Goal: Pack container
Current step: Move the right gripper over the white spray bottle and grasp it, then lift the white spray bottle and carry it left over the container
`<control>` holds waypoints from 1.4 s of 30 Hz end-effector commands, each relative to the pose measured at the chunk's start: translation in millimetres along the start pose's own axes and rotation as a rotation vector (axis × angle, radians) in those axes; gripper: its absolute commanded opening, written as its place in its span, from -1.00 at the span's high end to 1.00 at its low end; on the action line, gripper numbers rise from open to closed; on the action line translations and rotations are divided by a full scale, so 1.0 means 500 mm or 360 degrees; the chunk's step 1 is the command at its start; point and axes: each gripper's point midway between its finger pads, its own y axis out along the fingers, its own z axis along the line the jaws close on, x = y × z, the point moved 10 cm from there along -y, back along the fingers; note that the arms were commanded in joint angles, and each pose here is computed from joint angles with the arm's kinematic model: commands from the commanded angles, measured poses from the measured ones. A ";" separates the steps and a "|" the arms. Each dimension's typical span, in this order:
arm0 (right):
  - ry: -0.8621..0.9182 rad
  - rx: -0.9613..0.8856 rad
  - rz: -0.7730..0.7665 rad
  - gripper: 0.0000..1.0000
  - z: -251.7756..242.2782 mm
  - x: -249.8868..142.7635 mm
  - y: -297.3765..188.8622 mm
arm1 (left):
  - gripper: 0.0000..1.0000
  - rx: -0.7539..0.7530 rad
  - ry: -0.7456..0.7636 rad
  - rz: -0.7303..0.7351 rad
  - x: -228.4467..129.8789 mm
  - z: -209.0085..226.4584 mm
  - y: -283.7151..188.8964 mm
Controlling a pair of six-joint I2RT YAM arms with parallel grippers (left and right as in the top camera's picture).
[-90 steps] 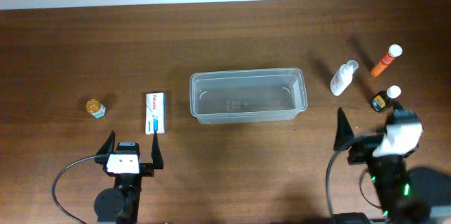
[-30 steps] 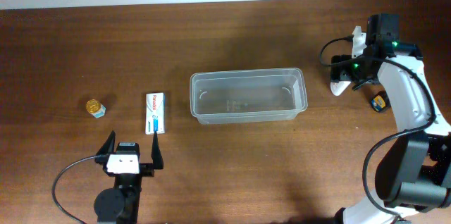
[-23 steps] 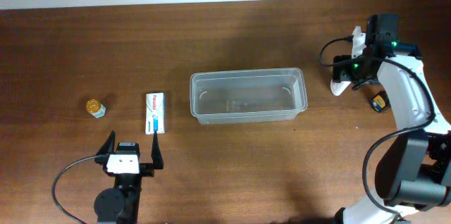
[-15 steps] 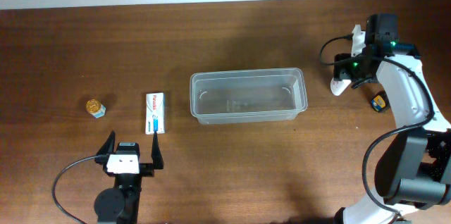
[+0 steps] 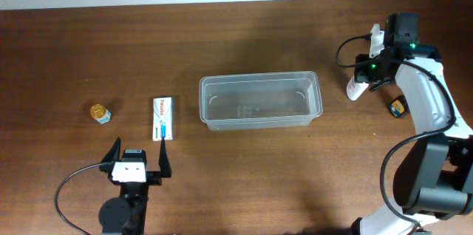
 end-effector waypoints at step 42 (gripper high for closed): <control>0.0055 0.0136 -0.0039 0.56 0.008 0.030 -0.030 | -0.99 -0.0012 0.0024 0.0001 -0.002 -0.001 0.000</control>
